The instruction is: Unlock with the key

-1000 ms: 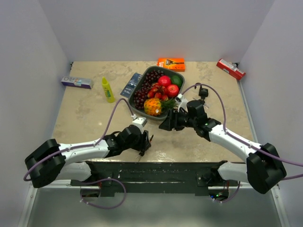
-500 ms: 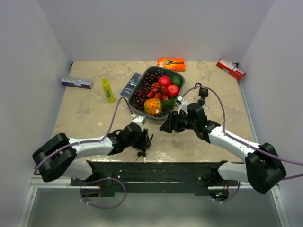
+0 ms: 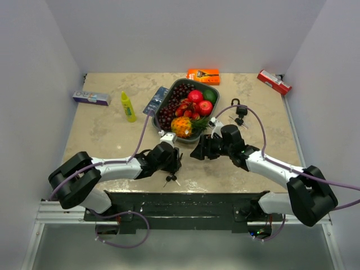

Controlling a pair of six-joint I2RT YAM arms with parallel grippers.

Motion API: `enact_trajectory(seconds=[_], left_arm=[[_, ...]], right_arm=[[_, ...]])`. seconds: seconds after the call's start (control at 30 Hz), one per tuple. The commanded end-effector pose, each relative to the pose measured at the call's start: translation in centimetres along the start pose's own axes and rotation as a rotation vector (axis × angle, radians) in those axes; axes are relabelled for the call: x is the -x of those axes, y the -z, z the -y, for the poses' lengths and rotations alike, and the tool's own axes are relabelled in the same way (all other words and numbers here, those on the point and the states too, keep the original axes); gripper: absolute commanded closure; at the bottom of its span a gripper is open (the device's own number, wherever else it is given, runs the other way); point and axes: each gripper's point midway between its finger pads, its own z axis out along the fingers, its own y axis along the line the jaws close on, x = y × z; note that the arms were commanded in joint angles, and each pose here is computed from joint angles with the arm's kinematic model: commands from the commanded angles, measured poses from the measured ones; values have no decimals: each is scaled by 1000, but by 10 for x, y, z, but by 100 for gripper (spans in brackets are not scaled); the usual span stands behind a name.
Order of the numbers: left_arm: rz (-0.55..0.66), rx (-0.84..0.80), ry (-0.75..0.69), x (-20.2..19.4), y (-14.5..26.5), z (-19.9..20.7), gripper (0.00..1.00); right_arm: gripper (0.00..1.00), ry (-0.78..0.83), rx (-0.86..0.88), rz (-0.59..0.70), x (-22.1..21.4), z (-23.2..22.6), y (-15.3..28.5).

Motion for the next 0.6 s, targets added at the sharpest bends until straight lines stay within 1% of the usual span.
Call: enact_trajectory(seconds=[0.0,0.1,0.17,0.23,0.27,0.33,0.4,0.5,0.53,0.57], left_arm=[[-79,215,-49,-26,3,-52,100],[-89,238,-49,-26,3,-59,100],[-96,219,-57,-25,4,-57,99],[-77,144,-57,-22,4,-45,98],[-78,122,-63,-22,5,-43,100],[-49,47,-58,-16,7,-31,100],[-42,17,-75,-12,9,-28,100],[-14,-91,-113,-9,18,-13,100],[15,-146,-117,-6,25,-5,100],[19,-193,-127,-5,30,1,100]], right_arm=[[30,40,-13,59,12,0,-2],[29,46,-23,67,11,1,-3],[29,47,-17,62,10,0,-6],[29,51,7,47,7,-7,-11],[27,52,18,50,8,-12,-11],[27,66,21,78,10,-20,-14],[26,67,36,108,14,-28,-16],[26,99,89,136,18,-42,-18],[26,115,116,137,19,-47,-16],[25,148,127,143,21,-49,-15]])
